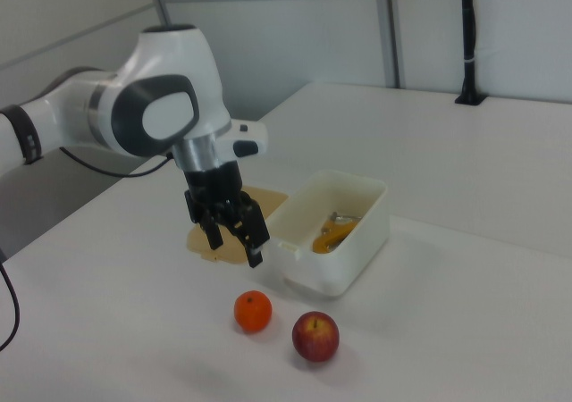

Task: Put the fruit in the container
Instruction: 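Move the gripper down over the red apple and grasp it, then lift the red apple and lower it into the white container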

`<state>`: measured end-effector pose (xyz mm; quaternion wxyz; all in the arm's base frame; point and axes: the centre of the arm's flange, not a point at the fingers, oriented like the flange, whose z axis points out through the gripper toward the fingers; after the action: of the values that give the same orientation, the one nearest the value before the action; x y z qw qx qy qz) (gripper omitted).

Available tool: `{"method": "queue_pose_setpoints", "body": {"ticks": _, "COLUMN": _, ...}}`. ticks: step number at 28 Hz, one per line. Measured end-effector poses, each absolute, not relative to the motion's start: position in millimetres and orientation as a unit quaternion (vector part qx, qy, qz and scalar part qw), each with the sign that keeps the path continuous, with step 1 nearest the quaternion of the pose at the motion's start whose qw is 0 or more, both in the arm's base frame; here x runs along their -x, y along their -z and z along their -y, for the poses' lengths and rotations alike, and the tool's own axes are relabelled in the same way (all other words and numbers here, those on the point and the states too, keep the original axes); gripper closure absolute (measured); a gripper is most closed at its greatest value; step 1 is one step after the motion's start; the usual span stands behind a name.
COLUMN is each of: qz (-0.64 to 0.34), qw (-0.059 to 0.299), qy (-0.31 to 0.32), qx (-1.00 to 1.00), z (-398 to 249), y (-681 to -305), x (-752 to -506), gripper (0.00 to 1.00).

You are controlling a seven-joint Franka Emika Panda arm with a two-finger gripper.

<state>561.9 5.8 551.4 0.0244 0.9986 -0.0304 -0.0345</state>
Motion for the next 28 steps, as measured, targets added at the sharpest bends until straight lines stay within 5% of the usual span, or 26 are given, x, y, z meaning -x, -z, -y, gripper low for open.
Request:
{"method": "queue_pose_setpoints", "body": {"ticks": 11, "qz": 0.039, "qw": 0.024, "qy": 0.033, "qx": -0.998, "z": 8.6, "y": -455.7, "x": -585.3, "gripper": 0.0}}
{"method": "queue_pose_setpoints", "body": {"ticks": 28, "qz": 0.046, "qw": 0.05, "qy": 0.049, "qx": -0.996, "z": 44.8, "y": -365.5, "x": -612.3, "gripper": 0.0}}
